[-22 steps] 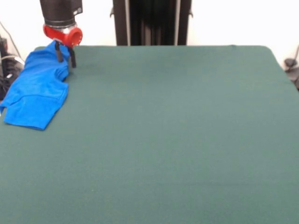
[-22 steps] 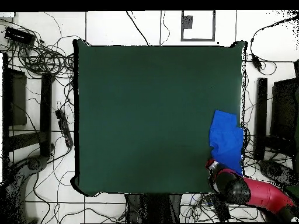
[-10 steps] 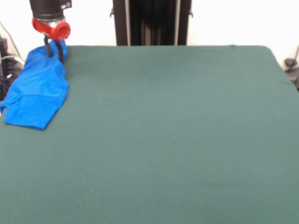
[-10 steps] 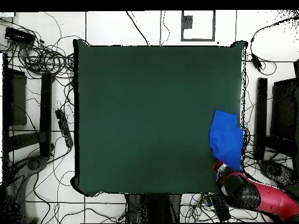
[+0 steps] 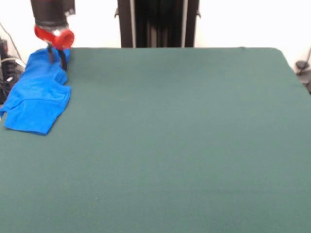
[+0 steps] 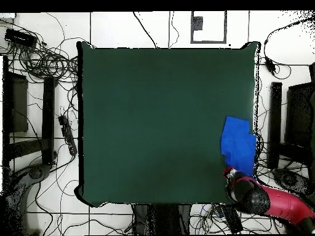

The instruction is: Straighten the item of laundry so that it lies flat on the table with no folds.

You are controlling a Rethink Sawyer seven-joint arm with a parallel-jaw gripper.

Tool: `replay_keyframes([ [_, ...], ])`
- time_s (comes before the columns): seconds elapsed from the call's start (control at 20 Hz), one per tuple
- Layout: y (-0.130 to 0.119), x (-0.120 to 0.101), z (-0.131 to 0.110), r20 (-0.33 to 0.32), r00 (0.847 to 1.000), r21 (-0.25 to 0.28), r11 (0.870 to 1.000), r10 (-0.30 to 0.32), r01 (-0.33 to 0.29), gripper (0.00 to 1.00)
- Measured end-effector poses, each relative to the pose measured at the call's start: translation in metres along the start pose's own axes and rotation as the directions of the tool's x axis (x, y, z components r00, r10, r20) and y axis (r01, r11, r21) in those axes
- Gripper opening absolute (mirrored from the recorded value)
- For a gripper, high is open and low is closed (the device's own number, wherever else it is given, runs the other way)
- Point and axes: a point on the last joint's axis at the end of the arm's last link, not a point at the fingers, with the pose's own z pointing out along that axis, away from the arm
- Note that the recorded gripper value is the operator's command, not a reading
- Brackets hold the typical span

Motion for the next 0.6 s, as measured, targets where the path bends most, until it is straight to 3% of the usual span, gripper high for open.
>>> replay_keyframes([
  [0.25, 0.015, 0.005, 0.014, 0.023, 0.999, 0.01, 0.999, -0.036, 0.036, 0.0],
  [0.6, 0.018, 0.011, 0.013, 0.062, 0.998, 0.03, 0.999, -0.016, 0.014, 0.0],
])
